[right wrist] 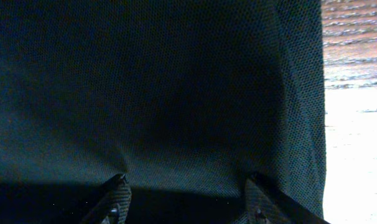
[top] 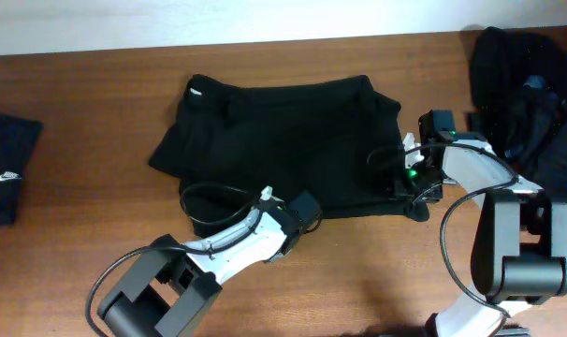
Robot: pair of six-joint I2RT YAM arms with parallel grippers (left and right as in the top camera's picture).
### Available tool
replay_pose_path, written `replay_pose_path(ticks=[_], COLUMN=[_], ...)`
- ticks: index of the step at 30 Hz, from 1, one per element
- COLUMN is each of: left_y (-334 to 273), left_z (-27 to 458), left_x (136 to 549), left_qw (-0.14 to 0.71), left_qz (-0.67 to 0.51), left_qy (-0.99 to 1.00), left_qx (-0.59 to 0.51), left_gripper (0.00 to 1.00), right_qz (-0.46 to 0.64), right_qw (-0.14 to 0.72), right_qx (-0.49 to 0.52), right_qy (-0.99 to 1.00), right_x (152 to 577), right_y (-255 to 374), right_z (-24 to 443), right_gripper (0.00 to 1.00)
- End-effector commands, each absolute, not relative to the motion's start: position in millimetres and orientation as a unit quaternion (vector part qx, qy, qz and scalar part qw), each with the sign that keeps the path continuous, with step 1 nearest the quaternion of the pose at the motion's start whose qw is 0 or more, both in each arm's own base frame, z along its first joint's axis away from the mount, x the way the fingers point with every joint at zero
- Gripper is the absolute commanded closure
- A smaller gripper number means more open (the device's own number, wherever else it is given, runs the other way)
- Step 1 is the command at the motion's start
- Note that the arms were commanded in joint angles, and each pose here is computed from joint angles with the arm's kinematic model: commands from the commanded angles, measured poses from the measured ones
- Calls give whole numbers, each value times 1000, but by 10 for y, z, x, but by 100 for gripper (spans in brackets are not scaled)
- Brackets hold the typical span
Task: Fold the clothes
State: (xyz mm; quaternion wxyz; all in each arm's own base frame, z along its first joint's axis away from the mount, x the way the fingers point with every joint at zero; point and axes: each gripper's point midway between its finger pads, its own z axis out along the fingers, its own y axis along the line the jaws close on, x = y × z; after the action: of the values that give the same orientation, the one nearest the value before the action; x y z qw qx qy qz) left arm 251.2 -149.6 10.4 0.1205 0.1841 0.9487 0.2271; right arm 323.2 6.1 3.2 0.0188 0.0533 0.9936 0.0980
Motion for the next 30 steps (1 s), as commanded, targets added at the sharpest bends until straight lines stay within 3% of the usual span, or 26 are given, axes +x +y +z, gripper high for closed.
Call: replay_pose_path(ticks=[1,10,21,30], left_y=[-1520,-1534,-1436,-1443], left_z=[53,50,-94,-95], left_x=[2509,2522,2395,2401], left_qw=[118,122,99,92], left_qz=[221,219,223,225], left_qy=[949,949,944,936], left_qx=[190,189,221,256], left_gripper=[39,39,55,57], right_qz=[96,95,95,96], right_qw=[6,5,4,1], right_qx=[57,57,58,58], right_qy=[994,994,994,994], right_x=[3167,3166,3159,3146], right_y=[36,36,36,38], right_z=[-20,-20,-20,-20], right_gripper=[36,36,36,36])
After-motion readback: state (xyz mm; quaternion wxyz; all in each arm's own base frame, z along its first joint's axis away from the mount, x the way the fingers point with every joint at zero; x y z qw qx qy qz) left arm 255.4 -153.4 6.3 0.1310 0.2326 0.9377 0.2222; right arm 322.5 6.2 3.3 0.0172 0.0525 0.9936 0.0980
